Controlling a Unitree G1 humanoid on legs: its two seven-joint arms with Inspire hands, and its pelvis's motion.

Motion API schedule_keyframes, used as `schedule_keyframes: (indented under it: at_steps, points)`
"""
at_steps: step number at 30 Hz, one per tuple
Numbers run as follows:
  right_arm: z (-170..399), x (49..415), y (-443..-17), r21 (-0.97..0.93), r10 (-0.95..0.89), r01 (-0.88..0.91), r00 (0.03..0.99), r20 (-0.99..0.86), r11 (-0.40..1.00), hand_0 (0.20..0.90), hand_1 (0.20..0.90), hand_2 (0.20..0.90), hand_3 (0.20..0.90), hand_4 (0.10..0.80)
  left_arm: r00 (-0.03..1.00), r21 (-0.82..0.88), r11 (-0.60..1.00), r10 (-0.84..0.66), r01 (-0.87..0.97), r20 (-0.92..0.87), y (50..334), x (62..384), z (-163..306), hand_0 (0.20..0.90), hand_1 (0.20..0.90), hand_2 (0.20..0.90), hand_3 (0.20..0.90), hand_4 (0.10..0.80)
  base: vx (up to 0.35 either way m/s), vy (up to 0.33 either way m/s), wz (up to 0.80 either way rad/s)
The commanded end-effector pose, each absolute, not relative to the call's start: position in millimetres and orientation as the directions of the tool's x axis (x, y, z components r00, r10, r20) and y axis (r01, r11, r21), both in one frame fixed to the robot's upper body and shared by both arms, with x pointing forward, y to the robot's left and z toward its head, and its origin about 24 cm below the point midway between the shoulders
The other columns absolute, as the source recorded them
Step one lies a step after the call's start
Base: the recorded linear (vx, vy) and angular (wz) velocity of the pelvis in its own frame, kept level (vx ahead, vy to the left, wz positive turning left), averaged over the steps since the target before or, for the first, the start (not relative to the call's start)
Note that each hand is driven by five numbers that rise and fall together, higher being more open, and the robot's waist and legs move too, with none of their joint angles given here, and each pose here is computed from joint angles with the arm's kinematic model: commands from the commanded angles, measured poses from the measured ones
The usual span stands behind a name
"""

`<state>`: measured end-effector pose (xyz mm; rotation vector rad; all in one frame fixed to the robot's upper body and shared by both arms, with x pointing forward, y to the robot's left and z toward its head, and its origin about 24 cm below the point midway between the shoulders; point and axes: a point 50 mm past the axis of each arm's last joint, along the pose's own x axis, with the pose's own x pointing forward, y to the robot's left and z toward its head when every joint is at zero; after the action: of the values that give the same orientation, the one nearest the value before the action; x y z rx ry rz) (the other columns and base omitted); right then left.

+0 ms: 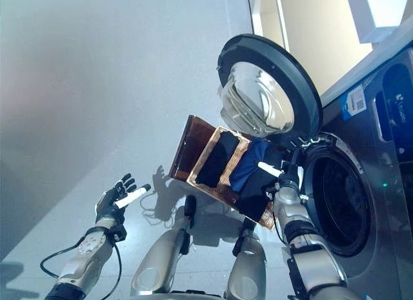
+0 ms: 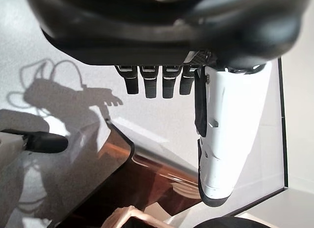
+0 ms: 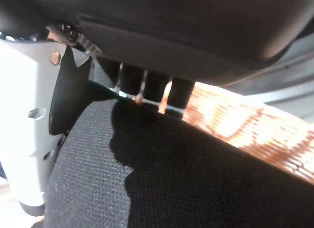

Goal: Pick up the clothes and place them into the washing machine

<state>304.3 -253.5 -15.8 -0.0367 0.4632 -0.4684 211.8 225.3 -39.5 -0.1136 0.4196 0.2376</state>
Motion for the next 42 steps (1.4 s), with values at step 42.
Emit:
schedule_keyframes:
  at_steps: [42]
  points:
    - [-47, 271, -274, 0.733, -0.574, 0.674, 0.566, -0.592, -0.091, 0.2, 0.2, 0.2, 0.2, 0.3, 0.889, -0.14, 0.949, 0.205, -0.284, -0.41, 223, 206, -45, 0.9, 0.9, 0.9, 0.9, 0.8, 0.0, 0.0, 0.0]
